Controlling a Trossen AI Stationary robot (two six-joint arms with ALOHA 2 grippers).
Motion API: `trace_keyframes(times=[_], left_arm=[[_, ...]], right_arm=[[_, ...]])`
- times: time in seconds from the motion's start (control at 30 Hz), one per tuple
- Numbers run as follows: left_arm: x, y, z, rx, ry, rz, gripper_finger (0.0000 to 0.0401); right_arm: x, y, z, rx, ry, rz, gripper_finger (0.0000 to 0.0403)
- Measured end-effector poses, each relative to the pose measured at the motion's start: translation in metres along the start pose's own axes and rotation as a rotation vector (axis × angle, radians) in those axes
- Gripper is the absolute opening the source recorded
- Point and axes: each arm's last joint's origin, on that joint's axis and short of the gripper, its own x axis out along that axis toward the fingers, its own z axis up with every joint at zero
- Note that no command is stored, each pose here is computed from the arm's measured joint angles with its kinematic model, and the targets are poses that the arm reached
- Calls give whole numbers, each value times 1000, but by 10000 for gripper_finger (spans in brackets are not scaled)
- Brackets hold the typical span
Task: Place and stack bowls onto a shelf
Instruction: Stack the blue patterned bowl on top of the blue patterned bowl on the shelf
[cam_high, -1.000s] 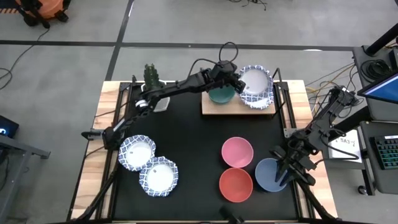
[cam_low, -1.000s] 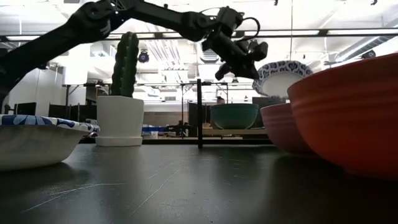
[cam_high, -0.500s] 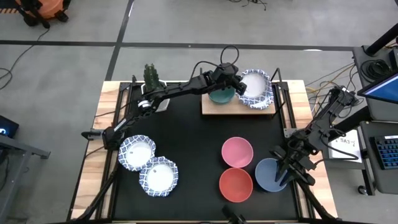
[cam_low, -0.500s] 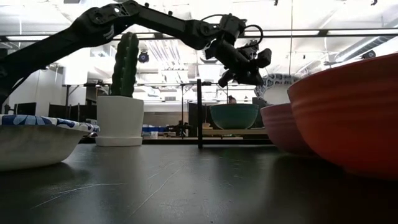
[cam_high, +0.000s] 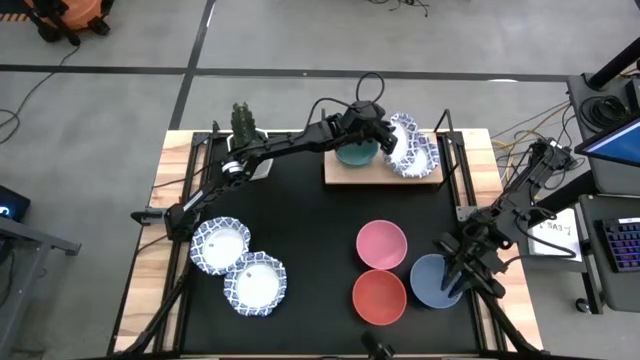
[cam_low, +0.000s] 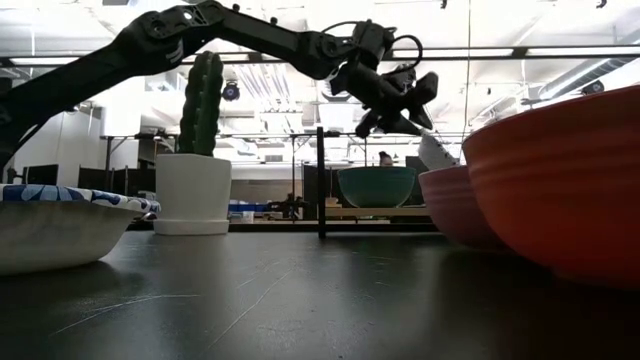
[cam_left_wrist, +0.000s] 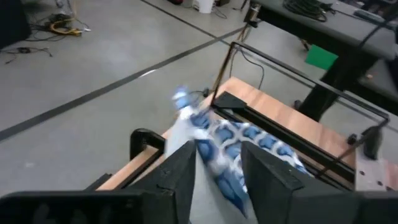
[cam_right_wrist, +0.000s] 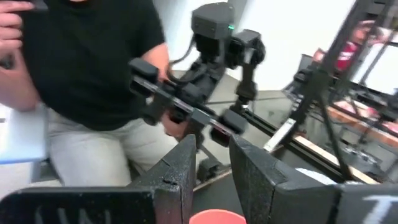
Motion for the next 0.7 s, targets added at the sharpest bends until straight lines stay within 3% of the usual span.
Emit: trace_keyframes(times=[0.33, 0.53, 0.6, 0.7], left_arm=[[-19, -6, 13, 60, 99, -134, 167], [-77, -30, 39, 240, 222, -202, 170], [-98, -40, 47, 299, 245, -222, 169], [-130, -50, 59, 362, 265, -240, 169]], right_arm=[[0, -10, 3, 150, 5, -320, 89], [4, -21, -7, 344, 73, -835, 89], [7, -22, -12, 393, 83, -935, 89], [12, -22, -17, 464, 74, -993, 89]])
